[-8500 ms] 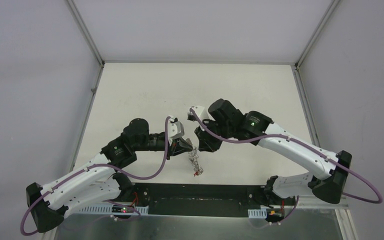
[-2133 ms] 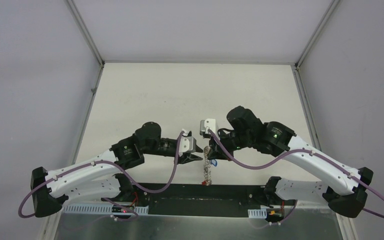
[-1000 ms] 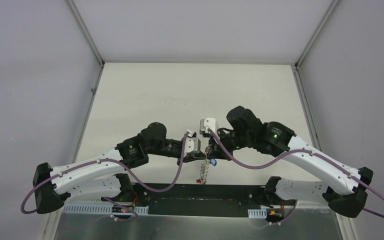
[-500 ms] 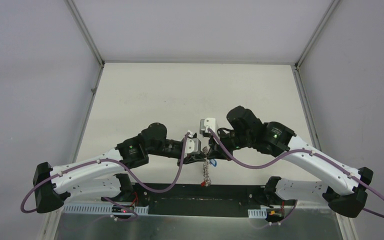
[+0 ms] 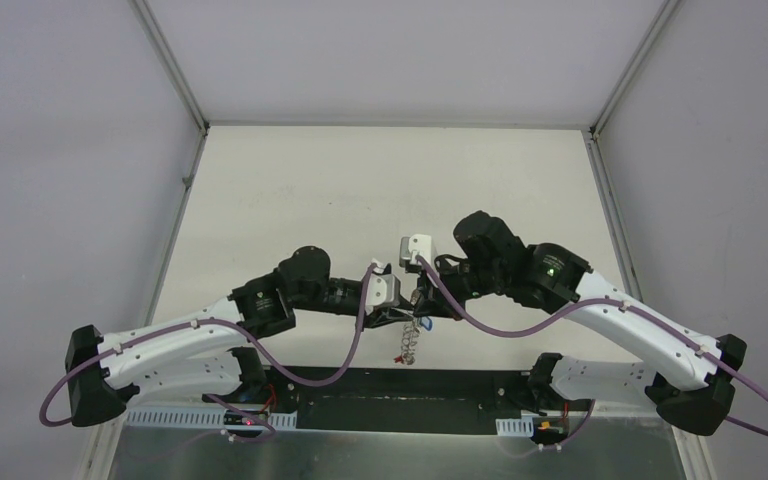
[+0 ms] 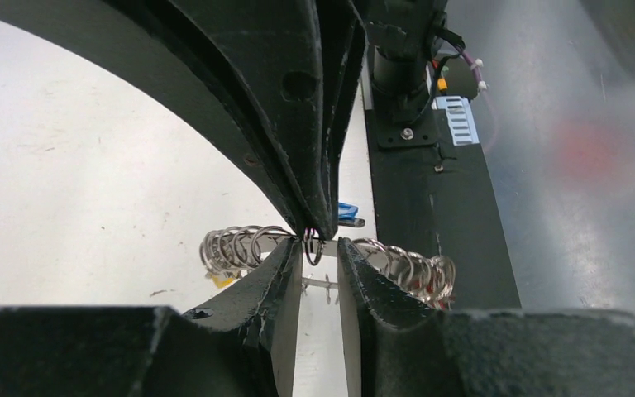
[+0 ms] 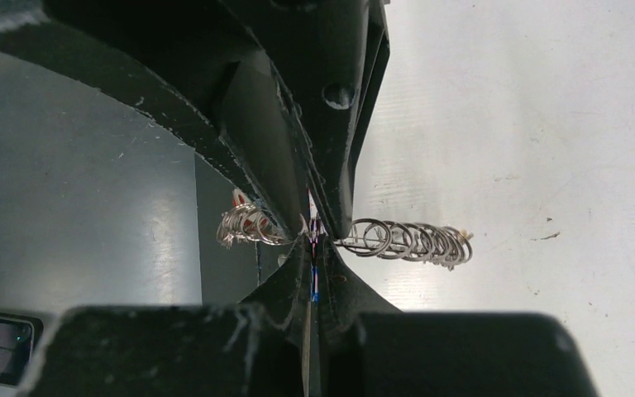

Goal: Put the keys on the keyring

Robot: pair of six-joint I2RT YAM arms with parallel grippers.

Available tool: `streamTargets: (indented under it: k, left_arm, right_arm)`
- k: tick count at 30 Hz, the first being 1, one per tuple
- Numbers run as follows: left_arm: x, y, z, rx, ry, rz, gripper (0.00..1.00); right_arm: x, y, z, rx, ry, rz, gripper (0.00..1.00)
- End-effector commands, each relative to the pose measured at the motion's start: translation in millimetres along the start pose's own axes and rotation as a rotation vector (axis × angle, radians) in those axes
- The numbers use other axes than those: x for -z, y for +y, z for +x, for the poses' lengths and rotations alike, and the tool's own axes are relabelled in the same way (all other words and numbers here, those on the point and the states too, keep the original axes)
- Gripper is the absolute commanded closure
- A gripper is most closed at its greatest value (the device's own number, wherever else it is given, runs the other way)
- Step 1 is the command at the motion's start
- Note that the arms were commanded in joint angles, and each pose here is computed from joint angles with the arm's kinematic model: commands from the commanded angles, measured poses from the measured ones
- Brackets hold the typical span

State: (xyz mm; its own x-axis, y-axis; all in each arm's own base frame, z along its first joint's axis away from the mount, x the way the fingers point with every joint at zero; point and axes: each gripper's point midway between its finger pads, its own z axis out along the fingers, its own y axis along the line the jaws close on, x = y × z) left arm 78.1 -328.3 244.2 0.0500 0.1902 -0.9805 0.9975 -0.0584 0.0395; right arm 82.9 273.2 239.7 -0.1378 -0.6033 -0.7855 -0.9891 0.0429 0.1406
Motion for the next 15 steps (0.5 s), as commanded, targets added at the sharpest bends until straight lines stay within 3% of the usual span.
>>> streamTargets:
  k: [1, 7, 13, 15]
  left_arm:
    - [3.8, 4.1, -31.1, -0.046, -0.097, -0.037, 0.79]
    - [3.3, 2.2, -27.8, -0.048, -0.088, -0.025, 0.99]
    - [2.3, 1.7, -25.4, -0.040, -0.076, -0.020, 1.00]
    - [2.4, 2.6, -26.7, -0.035, -0.078, -0.025, 1.00]
  right_arm:
    - [5.9, -0.2, -23.7, 0.037, -0.095, 0.012, 1.00]
    - [6.2, -0.7, -24.0, 0.037, -0.097, 0.016, 1.00]
    - [7.5, -3.1, -24.1, 0.041, -0.102, 0.035, 1.00]
    - [8.9, -5.8, -25.3, 0.039, -0.113, 0.057, 0.92]
